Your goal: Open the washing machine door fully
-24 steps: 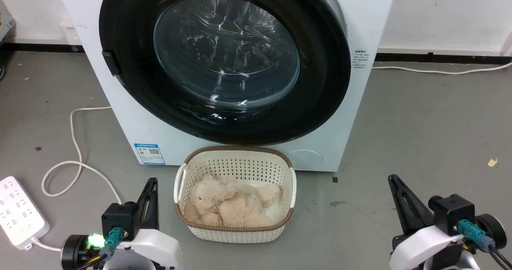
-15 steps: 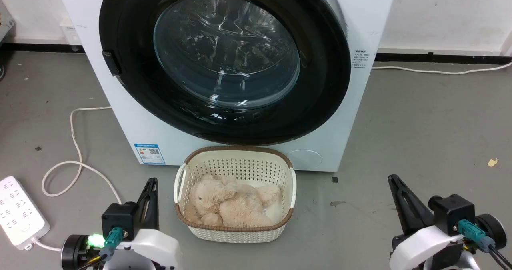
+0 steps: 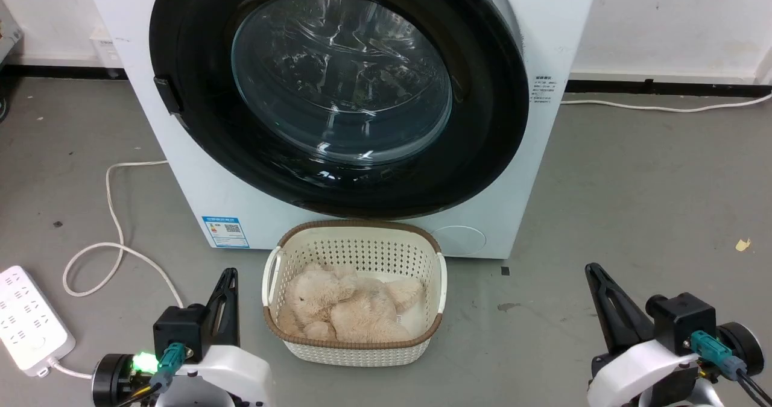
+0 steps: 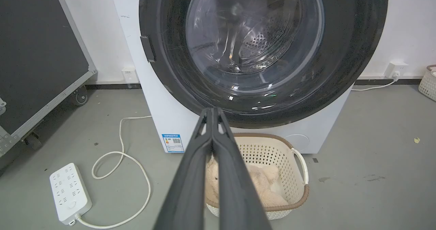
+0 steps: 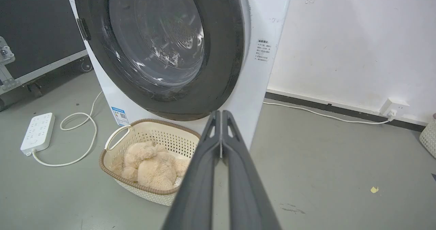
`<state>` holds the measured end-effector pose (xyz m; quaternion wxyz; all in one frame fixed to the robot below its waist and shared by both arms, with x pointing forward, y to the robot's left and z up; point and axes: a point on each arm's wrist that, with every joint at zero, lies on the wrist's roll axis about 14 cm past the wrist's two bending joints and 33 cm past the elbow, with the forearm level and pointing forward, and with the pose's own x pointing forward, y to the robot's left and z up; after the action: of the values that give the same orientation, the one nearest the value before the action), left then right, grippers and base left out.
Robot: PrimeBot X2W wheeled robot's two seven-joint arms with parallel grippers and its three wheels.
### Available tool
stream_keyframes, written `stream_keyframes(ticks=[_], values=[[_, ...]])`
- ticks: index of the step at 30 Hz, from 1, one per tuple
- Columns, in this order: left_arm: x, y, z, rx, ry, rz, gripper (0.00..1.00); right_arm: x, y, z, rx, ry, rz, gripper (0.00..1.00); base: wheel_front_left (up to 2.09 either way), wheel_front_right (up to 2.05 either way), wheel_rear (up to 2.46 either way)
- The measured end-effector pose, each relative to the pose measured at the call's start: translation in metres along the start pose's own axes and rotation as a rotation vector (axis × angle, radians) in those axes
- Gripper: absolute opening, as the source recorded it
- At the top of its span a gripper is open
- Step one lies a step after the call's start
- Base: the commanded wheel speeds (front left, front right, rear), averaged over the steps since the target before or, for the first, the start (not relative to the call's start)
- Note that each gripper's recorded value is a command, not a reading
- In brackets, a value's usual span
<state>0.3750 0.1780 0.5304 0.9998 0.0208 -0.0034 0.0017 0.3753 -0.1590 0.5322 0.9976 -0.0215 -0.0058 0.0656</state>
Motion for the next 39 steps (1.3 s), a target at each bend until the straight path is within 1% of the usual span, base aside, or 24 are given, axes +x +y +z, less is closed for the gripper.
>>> stream_keyframes(ticks=[12, 13, 30, 39], values=[[0.0, 0.0, 0.0, 0.0, 0.0, 0.0, 0.0, 0.0, 0.0, 0.0, 0.0, 0.0, 0.0, 0.0, 0.0, 0.0, 0.0], [0.0, 0.0, 0.0, 0.0, 0.0, 0.0, 1.0, 0.0, 0.0, 0.0, 0.0, 0.0, 0.0, 1.0, 0.0, 0.0, 0.0], [0.001, -0.005, -0.001, -0.002, -0.008, -0.014, 1.0, 0.002, 0.001, 0.002, 0.007, -0.019, 0.003, 1.0, 0.0, 0.0, 0.0], [0.005, -0.007, -0.006, -0.002, -0.006, -0.015, 1.0, 0.012, -0.001, 0.004, 0.001, -0.036, 0.018, 1.0, 0.0, 0.0, 0.0]])
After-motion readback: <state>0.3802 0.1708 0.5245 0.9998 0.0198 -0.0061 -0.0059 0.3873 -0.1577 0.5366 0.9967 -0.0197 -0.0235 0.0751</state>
